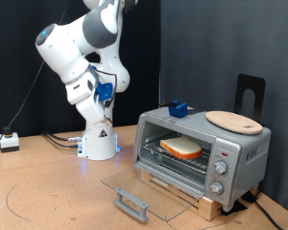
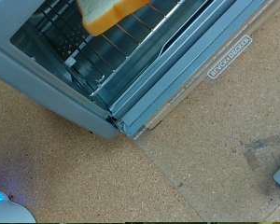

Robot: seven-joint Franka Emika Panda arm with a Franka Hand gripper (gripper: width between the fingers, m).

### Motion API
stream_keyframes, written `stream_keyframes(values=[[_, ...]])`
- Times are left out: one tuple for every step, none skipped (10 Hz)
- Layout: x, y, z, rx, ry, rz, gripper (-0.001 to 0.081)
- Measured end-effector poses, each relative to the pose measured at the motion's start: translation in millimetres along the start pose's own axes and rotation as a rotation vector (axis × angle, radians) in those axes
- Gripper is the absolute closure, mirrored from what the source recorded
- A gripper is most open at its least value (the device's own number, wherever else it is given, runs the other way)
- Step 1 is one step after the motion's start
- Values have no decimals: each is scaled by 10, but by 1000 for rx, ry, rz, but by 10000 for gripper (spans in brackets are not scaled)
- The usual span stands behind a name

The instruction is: Make a piece of toast with the oven

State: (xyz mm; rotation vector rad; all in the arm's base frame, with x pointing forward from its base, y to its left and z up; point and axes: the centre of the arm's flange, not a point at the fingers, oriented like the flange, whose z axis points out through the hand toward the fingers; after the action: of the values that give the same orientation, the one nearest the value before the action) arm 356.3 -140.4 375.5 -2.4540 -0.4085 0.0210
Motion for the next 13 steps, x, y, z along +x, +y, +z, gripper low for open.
stream_keyframes(values=[[18, 3, 0, -11, 39, -14, -4], [36, 15, 10, -19, 95, 37, -4], [66, 51, 23, -24, 165, 141, -4], [79, 109, 40, -35, 219, 253, -4], [64, 181, 78, -40, 228, 338, -4], [17, 260, 145, -26, 174, 370, -4], [-20, 378, 211, -14, 140, 384, -4], [-60, 504, 283, -2, 109, 397, -4], [-87, 639, 338, -4, 92, 411, -4], [-57, 753, 367, 6, 84, 417, -4], [-57, 750, 369, 6, 83, 417, -4], [-62, 747, 384, 13, 77, 417, -4], [-78, 747, 415, 23, 57, 416, -4]])
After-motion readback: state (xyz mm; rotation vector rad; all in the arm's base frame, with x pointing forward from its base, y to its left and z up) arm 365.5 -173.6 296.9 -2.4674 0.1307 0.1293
